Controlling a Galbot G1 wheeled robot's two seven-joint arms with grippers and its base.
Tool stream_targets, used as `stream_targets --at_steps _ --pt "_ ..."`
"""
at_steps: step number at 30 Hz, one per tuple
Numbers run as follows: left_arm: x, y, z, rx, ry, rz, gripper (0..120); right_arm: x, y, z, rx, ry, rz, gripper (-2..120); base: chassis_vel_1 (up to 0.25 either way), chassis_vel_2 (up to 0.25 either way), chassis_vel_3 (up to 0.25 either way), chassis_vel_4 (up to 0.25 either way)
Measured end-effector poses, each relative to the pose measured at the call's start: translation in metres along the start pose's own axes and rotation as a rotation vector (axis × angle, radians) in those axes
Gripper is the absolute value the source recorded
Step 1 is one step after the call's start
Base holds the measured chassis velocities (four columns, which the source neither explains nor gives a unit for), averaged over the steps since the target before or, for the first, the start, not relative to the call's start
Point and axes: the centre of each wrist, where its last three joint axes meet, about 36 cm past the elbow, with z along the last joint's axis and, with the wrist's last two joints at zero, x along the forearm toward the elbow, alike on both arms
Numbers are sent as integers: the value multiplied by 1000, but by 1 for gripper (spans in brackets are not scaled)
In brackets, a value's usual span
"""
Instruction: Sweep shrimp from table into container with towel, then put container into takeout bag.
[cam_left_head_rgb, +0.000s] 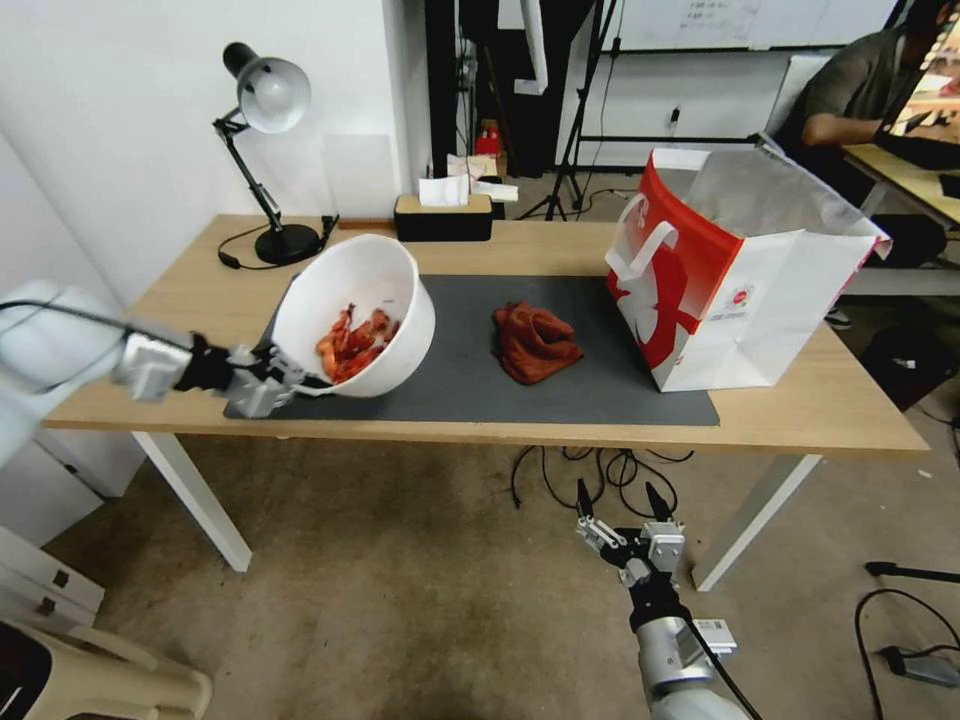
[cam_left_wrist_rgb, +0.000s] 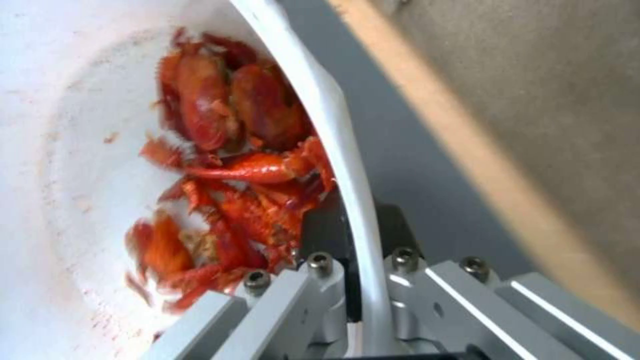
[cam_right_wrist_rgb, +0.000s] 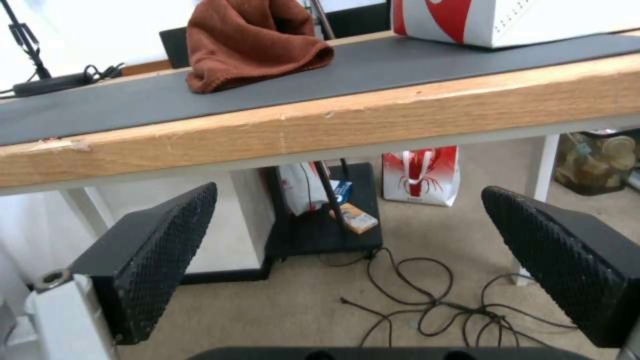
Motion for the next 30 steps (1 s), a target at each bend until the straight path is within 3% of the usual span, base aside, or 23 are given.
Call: stream_targets --at_steps 1,2,5,8,9,11,14,15,17,18,21,22,25,26,29,30 --pt "-8 11 4 -14 -8 3 0 0 1 0 0 0 1 100 0 0 0 0" --pt "-8 11 4 -14 -8 3 0 0 1 0 0 0 1 100 0 0 0 0" --pt "-31 49 13 -52 -33 7 0 0 2 0 0 -2 6 100 0 0 0 0" --pt "-39 63 19 -61 -37 9 0 -1 2 0 1 -3 8 100 0 0 0 0" --pt "-45 86 28 -77 -29 11 0 -2 0 -1 2 -7 14 100 0 0 0 0" --pt "-47 95 31 -84 -22 12 0 -3 0 -2 3 -10 16 100 0 0 0 0" --pt "-61 133 40 -103 -16 8 0 -4 -1 -2 4 -14 24 100 0 0 0 0" --pt "-61 133 40 -103 -16 8 0 -4 -1 -2 4 -14 24 100 0 0 0 0" --pt "-76 163 35 -127 -34 -5 0 -5 -1 -2 2 -15 28 100 0 0 0 0" --pt "-76 163 35 -127 -34 -5 0 -5 -1 -2 2 -15 28 100 0 0 0 0" --pt "-102 212 20 -143 -86 -58 0 -6 -1 -2 0 -17 33 100 0 0 0 0" --pt "-102 212 20 -143 -86 -58 0 -6 -1 -2 0 -17 33 100 0 0 0 0" --pt "-113 248 16 -136 -107 -114 0 -7 -2 -2 1 -17 37 100 0 0 0 0" --pt "-113 248 16 -136 -107 -114 0 -7 -2 -2 1 -17 37 100 0 0 0 0" --pt "-125 284 2 -142 -127 -149 0 -8 -5 -2 3 -19 44 100 0 0 0 0" --pt "-125 284 2 -142 -127 -149 0 -8 -5 -2 3 -19 44 100 0 0 0 0"
